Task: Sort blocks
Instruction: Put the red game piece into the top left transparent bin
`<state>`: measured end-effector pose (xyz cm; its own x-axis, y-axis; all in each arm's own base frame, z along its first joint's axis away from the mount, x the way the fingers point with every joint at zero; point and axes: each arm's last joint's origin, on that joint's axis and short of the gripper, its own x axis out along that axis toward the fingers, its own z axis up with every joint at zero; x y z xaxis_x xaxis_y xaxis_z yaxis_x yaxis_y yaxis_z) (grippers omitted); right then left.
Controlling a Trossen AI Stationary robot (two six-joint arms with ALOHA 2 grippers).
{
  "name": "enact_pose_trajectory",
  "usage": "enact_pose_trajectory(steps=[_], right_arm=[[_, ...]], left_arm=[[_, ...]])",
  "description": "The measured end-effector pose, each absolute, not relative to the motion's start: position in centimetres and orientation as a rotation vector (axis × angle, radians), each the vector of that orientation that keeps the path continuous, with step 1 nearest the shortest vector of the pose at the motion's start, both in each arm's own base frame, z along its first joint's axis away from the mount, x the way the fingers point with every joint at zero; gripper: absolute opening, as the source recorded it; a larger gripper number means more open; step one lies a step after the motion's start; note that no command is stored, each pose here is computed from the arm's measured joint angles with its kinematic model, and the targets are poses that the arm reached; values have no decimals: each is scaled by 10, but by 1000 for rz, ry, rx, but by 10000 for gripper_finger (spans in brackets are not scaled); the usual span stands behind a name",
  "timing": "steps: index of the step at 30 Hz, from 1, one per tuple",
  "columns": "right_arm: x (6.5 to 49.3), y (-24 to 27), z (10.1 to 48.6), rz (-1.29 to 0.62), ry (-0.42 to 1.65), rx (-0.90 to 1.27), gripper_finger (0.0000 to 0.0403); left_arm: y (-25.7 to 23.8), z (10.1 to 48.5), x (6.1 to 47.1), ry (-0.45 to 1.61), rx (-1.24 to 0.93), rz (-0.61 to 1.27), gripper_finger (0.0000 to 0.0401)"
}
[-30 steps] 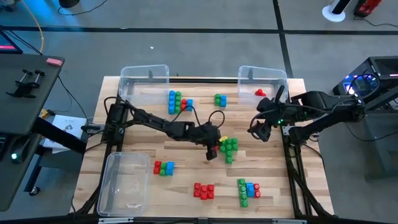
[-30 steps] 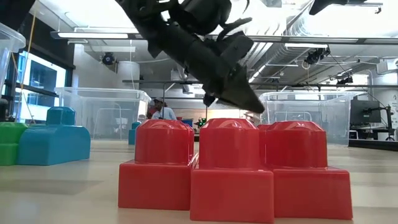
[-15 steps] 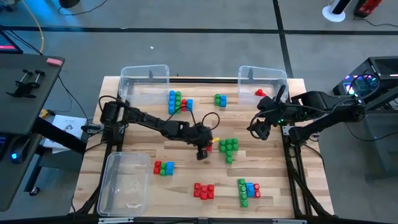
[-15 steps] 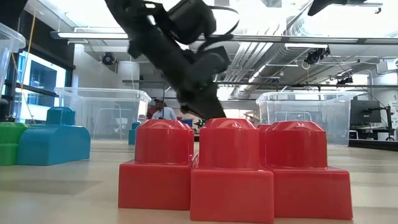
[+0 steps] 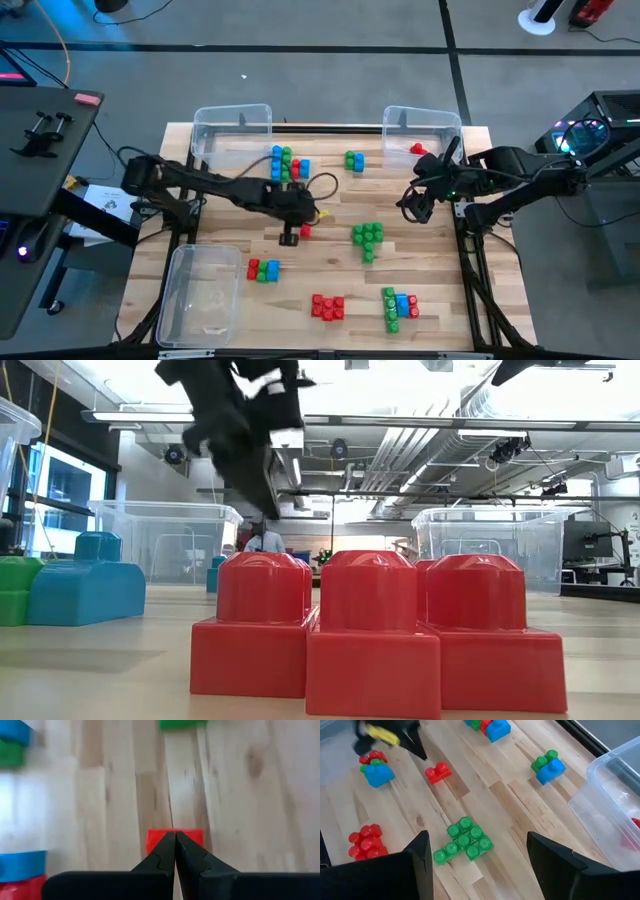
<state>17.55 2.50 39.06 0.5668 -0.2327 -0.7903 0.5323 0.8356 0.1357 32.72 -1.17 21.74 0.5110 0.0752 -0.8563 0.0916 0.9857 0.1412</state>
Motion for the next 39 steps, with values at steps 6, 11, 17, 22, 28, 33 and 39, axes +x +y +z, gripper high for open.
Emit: enact_pose_trajectory(steps=[6, 11, 17, 22, 28, 33, 39], right_arm=[[176, 24, 391, -480, 841, 373, 209], [176, 24, 391, -484, 834, 372, 209], [177, 24, 392, -479, 833, 362, 208], [177, 24, 392, -484, 830, 354, 208], [177, 24, 392, -485, 830, 353, 208], [177, 24, 392, -480, 833, 342, 208], [177, 24, 392, -477, 833, 338, 208]], left_arm=[[-5, 237, 322, 937, -169, 183, 13], [-15, 228, 322, 962, -404, 322, 84], [-30, 207, 331, 938, -553, 509, 193], [-37, 190, 338, 956, -609, 544, 253], [-36, 177, 342, 931, -701, 654, 273], [-36, 160, 348, 928, -712, 716, 272], [-37, 131, 352, 1018, -717, 736, 271]])
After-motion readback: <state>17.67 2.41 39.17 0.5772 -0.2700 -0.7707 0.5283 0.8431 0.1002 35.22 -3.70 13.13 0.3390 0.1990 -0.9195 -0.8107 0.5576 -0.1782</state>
